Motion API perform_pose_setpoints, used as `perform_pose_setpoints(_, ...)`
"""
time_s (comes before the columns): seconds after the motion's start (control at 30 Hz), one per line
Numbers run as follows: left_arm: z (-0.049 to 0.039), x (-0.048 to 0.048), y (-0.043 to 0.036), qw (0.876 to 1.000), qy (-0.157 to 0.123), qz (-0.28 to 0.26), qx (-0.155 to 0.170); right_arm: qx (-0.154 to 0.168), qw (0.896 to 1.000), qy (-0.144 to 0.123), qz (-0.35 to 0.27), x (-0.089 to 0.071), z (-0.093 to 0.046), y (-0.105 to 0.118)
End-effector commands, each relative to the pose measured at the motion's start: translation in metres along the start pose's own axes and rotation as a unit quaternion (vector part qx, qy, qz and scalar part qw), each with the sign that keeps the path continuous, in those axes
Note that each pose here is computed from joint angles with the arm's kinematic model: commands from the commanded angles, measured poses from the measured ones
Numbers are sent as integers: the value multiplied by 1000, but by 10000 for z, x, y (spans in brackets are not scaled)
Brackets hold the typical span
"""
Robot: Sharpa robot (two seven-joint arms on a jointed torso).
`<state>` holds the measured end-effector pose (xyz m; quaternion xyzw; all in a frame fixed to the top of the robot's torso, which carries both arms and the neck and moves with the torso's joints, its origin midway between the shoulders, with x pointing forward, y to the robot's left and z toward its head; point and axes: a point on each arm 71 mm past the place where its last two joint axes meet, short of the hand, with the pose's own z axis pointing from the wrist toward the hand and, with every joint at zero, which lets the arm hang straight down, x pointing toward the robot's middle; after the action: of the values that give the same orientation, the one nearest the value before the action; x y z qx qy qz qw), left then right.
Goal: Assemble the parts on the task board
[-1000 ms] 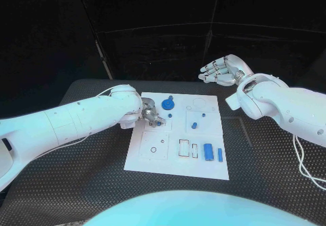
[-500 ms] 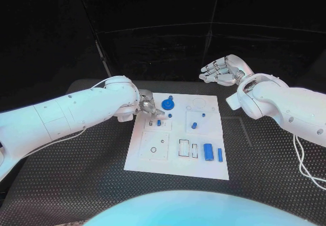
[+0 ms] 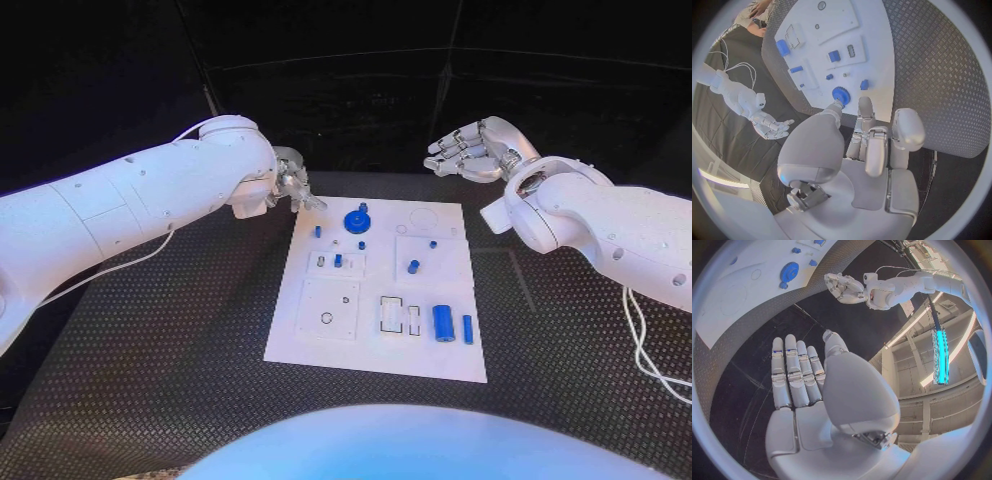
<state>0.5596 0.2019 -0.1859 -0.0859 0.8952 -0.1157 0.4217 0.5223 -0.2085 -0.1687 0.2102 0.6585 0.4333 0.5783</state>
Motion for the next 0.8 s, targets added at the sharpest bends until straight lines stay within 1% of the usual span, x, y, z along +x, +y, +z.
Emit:
perform_pose_setpoints(0.03, 34, -63, -8, 1000, 2, -20, 7, -4, 1000, 3, 2, 8, 7, 18)
perform_pose_setpoints(0.17, 85, -84, -7, 1000, 14, -19, 0, -4, 1000, 4, 2, 14, 7, 15)
perform_pose_setpoints(0.4, 179, -48, -20, 999, 31, -12, -13, -4, 1000, 7, 2, 34, 13, 20)
perform_pose_setpoints(0.57, 238, -26, -31, 999, 34, 12, -27, -4, 1000, 8, 3, 42, 15, 24)
perform_pose_setpoints(0.8, 295, 16, -41, 998, 40, 26, -39, -5, 1000, 9, 3, 51, 17, 30)
